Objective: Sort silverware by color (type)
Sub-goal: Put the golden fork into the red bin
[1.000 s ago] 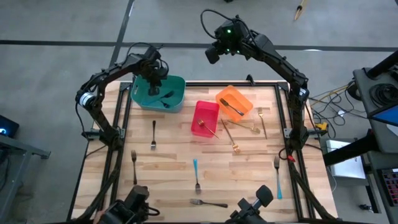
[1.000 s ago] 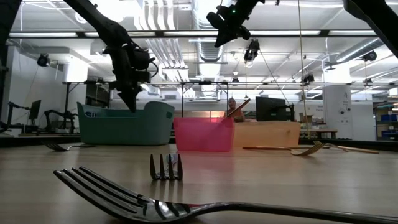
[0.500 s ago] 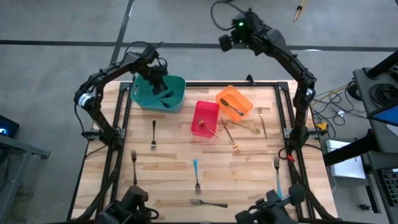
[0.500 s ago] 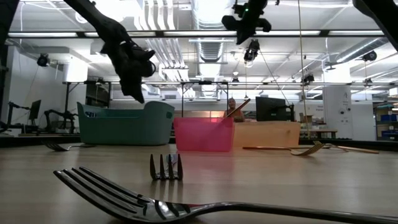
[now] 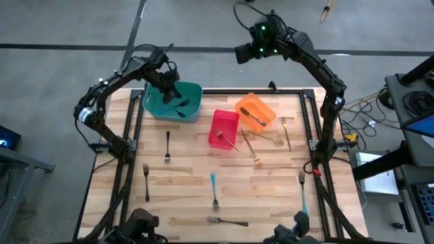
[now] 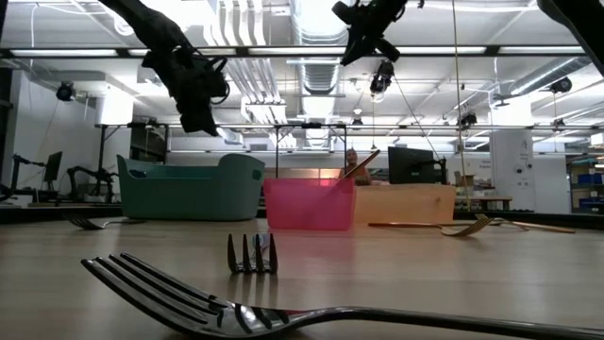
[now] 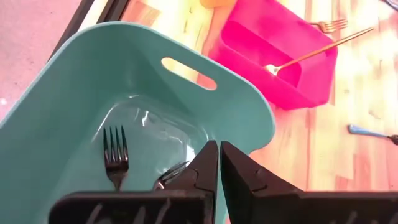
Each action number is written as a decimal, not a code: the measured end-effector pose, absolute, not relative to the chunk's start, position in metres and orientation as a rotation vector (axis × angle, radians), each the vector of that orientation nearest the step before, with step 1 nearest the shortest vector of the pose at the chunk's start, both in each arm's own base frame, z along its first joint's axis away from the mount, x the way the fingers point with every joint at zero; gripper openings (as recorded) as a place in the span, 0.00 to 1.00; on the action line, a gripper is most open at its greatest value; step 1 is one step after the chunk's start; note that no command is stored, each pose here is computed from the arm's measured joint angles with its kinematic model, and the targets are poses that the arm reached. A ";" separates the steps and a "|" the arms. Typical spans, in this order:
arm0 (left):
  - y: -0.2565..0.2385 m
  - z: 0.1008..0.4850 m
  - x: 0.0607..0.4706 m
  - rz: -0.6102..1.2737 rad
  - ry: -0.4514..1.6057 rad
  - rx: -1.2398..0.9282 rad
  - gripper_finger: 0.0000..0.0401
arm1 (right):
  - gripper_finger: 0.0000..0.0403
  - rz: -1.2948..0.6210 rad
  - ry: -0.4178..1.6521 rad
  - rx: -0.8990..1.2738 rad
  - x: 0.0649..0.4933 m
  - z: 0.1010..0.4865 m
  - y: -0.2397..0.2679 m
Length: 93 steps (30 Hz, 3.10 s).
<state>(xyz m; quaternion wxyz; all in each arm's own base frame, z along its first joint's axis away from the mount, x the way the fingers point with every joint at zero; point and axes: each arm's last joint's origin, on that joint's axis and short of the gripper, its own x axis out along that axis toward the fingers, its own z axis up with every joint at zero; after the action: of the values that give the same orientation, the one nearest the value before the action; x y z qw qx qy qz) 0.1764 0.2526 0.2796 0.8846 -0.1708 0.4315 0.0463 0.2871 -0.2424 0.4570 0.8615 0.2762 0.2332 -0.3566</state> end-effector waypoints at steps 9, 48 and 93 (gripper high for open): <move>0.240 0.288 0.171 0.057 0.735 -0.311 0.00 | 0.02 -0.678 0.856 0.939 0.274 0.429 -0.212; 0.262 0.332 0.181 0.313 0.485 -0.086 0.00 | 0.07 -0.889 1.448 1.396 0.191 0.252 -0.124; 0.264 0.334 0.179 0.465 0.494 -0.189 0.00 | 0.25 -1.068 1.339 1.314 0.138 0.141 -0.154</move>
<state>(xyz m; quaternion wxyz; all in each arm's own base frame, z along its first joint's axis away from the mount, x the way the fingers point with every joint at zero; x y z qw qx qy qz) 0.1794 0.2642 0.3336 0.9386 -0.0926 0.2420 0.2277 0.1376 -0.1541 0.1411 0.4720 0.5366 0.5468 -0.4363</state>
